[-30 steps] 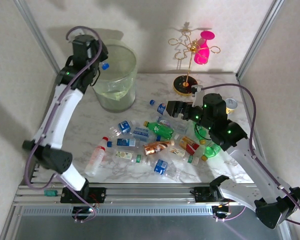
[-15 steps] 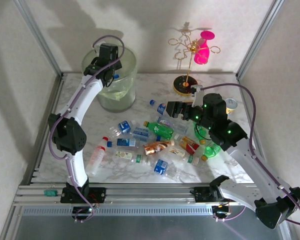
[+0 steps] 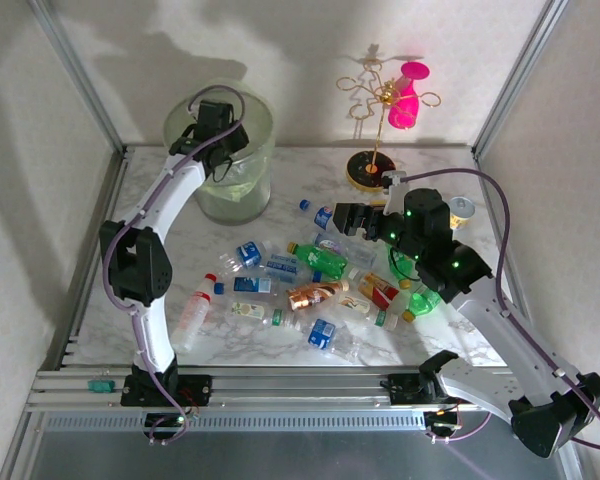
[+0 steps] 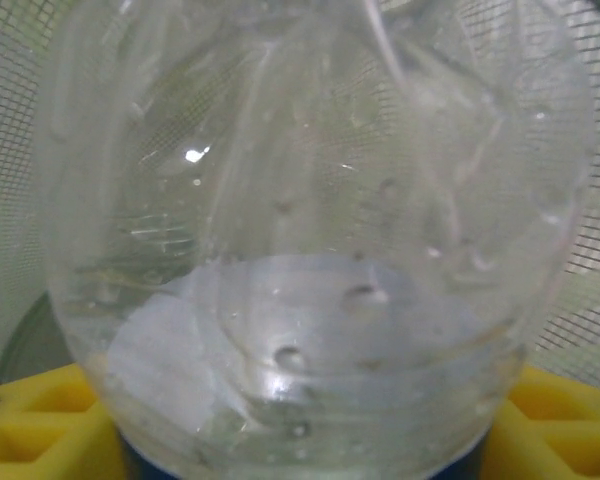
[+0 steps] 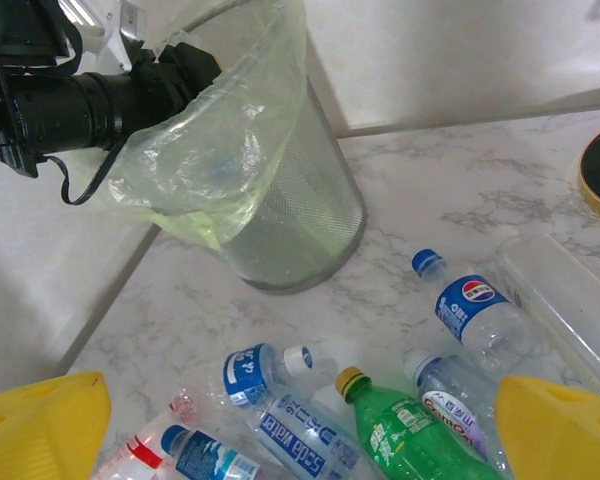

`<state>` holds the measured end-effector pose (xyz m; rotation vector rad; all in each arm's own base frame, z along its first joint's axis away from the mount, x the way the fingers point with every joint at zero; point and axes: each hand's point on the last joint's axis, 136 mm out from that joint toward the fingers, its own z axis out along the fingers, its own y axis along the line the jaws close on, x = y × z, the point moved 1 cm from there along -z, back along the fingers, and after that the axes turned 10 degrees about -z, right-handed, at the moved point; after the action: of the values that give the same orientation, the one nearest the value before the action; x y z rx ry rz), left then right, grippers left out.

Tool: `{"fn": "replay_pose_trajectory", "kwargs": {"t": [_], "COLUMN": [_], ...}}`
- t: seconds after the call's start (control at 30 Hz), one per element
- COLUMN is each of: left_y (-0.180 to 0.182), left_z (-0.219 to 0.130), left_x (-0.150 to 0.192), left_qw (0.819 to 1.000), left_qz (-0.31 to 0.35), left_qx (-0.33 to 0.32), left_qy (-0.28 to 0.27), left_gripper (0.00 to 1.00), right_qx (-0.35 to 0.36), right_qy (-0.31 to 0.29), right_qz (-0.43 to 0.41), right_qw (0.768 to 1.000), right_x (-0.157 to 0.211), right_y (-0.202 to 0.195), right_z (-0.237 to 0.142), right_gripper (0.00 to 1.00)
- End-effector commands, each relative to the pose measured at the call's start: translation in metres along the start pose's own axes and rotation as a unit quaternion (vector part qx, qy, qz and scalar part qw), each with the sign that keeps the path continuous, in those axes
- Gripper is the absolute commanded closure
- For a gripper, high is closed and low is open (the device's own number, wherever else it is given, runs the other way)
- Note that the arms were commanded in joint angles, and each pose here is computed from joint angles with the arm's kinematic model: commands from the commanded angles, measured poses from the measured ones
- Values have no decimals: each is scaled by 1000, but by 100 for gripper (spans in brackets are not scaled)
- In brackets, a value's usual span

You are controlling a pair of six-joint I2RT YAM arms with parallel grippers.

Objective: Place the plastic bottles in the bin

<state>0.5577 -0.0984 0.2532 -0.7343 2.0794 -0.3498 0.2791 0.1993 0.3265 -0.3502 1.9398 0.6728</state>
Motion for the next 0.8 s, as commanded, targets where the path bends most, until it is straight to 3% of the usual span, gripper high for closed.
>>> {"fn": "replay_pose_trajectory", "kwargs": {"t": [0.0, 0.43, 0.77], "left_y": [4, -7, -40], "left_z": [8, -11, -90], "left_x": [1, -10, -40], "left_qw": [1000, 1000, 996], "left_qz": [-9, -15, -17], "left_qx": [0, 23, 86], "left_qy": [13, 7, -32], "left_gripper": [35, 30, 30], "right_qx": [7, 7, 6], "right_qy": [-17, -22, -24], "right_qz": [-3, 7, 10], "right_qw": [1000, 1000, 1000], "right_x": [-5, -11, -15], "right_y": [-1, 1, 3], "right_z": [-4, -10, -18], "right_gripper": [1, 1, 1]}}
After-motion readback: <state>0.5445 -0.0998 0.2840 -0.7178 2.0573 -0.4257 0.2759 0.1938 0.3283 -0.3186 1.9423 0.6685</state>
